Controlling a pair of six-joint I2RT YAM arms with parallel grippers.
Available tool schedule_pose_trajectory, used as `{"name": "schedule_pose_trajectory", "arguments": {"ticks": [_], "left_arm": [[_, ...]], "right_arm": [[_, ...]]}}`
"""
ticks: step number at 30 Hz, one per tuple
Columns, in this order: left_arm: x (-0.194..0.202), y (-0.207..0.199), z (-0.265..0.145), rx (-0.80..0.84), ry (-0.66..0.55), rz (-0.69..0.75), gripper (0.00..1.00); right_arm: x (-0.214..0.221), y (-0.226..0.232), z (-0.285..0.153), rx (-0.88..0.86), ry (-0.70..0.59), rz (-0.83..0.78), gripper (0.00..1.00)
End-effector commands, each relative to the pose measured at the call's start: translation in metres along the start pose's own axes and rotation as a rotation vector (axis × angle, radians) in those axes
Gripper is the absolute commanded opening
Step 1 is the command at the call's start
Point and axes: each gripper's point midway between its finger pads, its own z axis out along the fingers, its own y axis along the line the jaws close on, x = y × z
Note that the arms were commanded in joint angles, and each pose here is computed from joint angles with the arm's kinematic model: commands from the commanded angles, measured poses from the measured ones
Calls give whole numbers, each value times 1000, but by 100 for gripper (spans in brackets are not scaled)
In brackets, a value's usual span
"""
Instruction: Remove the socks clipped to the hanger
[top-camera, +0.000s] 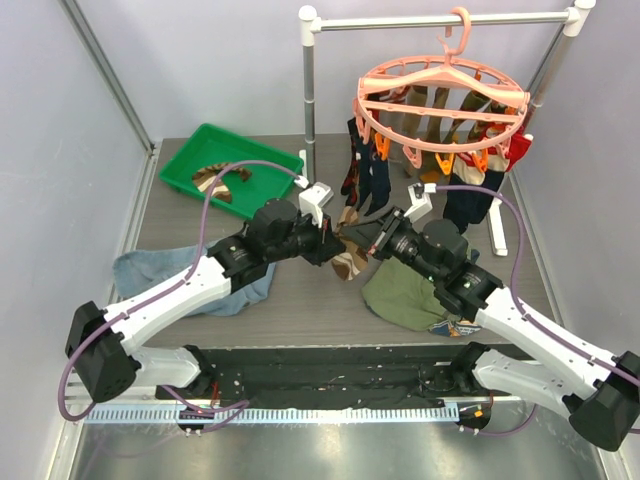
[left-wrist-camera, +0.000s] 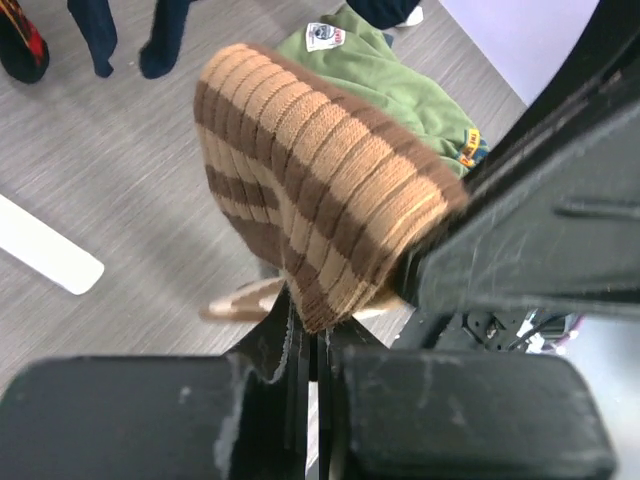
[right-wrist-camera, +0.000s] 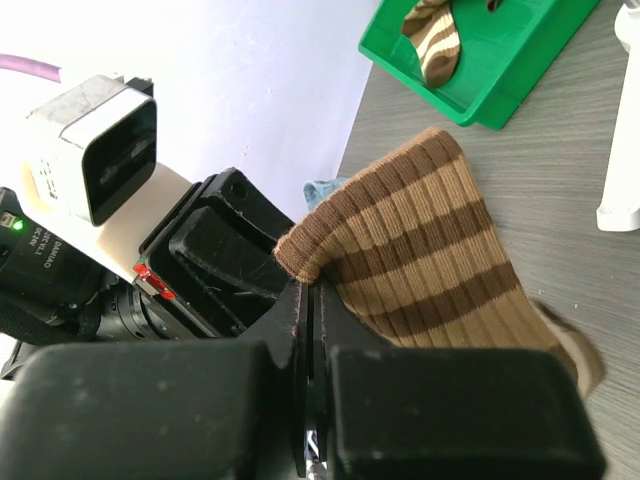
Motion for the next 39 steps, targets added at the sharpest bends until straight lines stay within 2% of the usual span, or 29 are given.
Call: {"name": "schedule_pose_trajectory", "arguments": {"ticks": [1, 3, 5, 8, 9, 11, 12, 14, 15, 21, 25, 29, 30, 32, 33, 35, 36, 38, 39], "left_arm": [[-18, 1, 8, -19, -83, -27, 0], [-22, 8, 7, -68, -87, -46, 0], [-23, 20, 2, -141, -92, -57, 0], [-30, 35, -9, -234, -136, -77, 0], [-33, 42, -13, -260, -147, -84, 0], [-37, 53, -22, -322, -162, -108, 0], [-44, 58, -26, -343, -176, -117, 0], [-52, 68, -37, -397, -203, -134, 0], [-55, 76, -45, -430, -209, -142, 0], [-98, 119, -91, -584, -316, -208, 0], [-122, 152, -111, -693, -362, -238, 0], [-139, 190, -112, -757, -362, -265, 0], [-153, 203, -121, -781, -391, -276, 0], [-147, 232, -105, -818, -327, -309, 0], [-160, 247, -111, -839, -350, -325, 0], [-148, 278, -89, -839, -279, -367, 0], [-156, 291, -93, -847, -289, -382, 0], [-137, 321, -77, -873, -218, -415, 0], [-141, 332, -81, -887, -220, -426, 0]], "right_arm": [[-11, 32, 5, -95, -8, -10, 1], [-8, 32, 7, -95, 3, -16, 2], [-7, 30, 9, -90, 9, -22, 7], [-6, 29, 7, -90, 15, -27, 20], [-6, 27, 7, -82, 13, -32, 29], [-5, 21, 5, -52, 15, -45, 39], [-5, 19, 5, -44, 18, -67, 50], [-4, 14, 4, -21, 30, -95, 60], [-1, 11, 3, 0, 47, -119, 76], [-7, -7, -13, 81, 18, -191, 86], [-16, -24, -28, 147, -42, -240, 87], [-18, -37, -34, 202, -45, -307, 87], [-19, -41, -36, 221, -41, -324, 87], [-21, -45, -37, 242, -45, -343, 87], [-21, -47, -39, 252, -46, -353, 87], [-23, -53, -41, 282, -59, -363, 86], [-26, -52, -43, 282, -69, -369, 86], [-26, -52, -45, 283, -67, -379, 86], [-27, -52, -46, 285, -68, -385, 86]]}}
